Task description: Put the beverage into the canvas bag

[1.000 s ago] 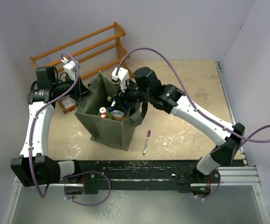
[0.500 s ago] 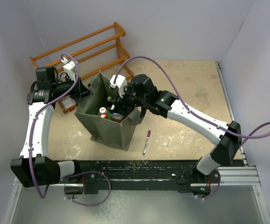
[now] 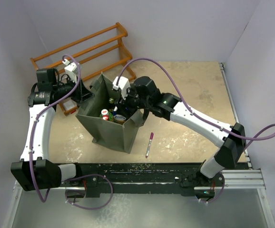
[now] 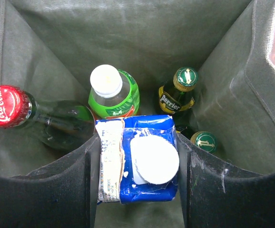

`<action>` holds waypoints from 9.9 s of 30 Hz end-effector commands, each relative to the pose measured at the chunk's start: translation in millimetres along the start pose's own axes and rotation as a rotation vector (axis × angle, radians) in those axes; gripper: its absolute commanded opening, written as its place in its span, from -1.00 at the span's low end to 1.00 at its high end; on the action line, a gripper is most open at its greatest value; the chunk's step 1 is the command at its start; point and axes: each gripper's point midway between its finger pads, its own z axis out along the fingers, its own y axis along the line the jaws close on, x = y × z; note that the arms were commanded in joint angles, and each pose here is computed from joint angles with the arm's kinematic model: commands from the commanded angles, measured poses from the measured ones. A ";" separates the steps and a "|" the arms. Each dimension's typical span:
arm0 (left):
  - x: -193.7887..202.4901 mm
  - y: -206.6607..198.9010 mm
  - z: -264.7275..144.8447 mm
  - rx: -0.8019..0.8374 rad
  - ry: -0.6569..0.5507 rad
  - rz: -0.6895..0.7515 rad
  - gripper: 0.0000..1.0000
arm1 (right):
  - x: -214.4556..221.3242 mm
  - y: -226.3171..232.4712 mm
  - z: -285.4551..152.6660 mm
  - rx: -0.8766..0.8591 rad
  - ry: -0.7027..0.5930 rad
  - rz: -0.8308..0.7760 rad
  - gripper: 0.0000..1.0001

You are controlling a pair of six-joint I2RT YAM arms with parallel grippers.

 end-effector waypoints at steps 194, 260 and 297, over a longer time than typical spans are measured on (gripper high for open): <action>-36.8 -17.4 27.3 0.096 -0.037 0.093 -0.76 | -72.0 -167.8 -82.9 0.298 -0.081 -0.147 -0.70; -164.5 25.0 -120.6 -0.592 -0.328 0.388 0.98 | -98.2 -242.5 -351.0 1.053 -0.442 0.137 1.00; -154.0 14.3 -122.4 -0.583 -0.404 0.419 0.98 | -83.5 -235.9 -331.9 0.978 -0.508 0.166 1.00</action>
